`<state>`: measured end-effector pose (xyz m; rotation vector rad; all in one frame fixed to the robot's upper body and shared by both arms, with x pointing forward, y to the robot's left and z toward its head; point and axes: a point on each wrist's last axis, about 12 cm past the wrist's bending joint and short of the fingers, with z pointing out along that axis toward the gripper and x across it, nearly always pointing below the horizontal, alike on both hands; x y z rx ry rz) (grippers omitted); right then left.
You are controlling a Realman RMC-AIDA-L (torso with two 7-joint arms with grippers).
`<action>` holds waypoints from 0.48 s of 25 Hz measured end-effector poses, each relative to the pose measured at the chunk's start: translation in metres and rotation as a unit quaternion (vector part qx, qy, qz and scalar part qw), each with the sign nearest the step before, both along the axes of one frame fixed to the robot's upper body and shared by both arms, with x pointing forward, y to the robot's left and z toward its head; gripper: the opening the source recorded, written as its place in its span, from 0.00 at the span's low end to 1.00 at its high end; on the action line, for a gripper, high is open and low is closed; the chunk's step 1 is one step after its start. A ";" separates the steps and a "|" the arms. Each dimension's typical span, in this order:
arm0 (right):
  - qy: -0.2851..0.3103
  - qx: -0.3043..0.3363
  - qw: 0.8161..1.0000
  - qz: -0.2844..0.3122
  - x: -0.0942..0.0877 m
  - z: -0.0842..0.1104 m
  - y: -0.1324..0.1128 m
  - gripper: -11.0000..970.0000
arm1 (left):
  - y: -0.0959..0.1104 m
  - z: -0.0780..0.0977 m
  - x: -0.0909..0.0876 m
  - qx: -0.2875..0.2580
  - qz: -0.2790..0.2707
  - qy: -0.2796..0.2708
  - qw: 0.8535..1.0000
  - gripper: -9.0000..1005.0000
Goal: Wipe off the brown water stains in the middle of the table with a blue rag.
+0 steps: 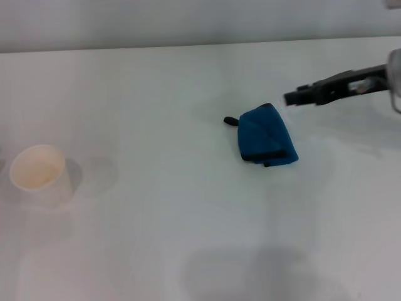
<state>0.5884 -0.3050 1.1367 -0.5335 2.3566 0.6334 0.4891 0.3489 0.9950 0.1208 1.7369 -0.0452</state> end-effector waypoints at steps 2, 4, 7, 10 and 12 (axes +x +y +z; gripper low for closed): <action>-0.017 0.003 1.000 -0.020 -0.006 0.005 -0.015 0.42 | 0.000 0.000 0.000 0.000 0.000 -0.001 1.000 0.87; -0.045 0.014 0.998 -0.040 -0.013 0.009 -0.031 0.42 | 0.000 0.000 0.000 0.000 0.000 -0.001 1.000 0.87; -0.096 0.044 0.992 -0.064 -0.023 0.010 -0.053 0.42 | 0.001 0.001 0.001 0.001 0.001 -0.002 1.000 0.87; -0.142 0.069 0.983 -0.090 -0.036 0.005 -0.075 0.42 | 0.001 0.002 0.003 0.001 0.001 -0.004 1.000 0.87; -0.168 0.084 0.977 -0.105 -0.043 -0.001 -0.085 0.42 | 0.001 0.003 0.004 0.001 0.001 -0.005 1.000 0.87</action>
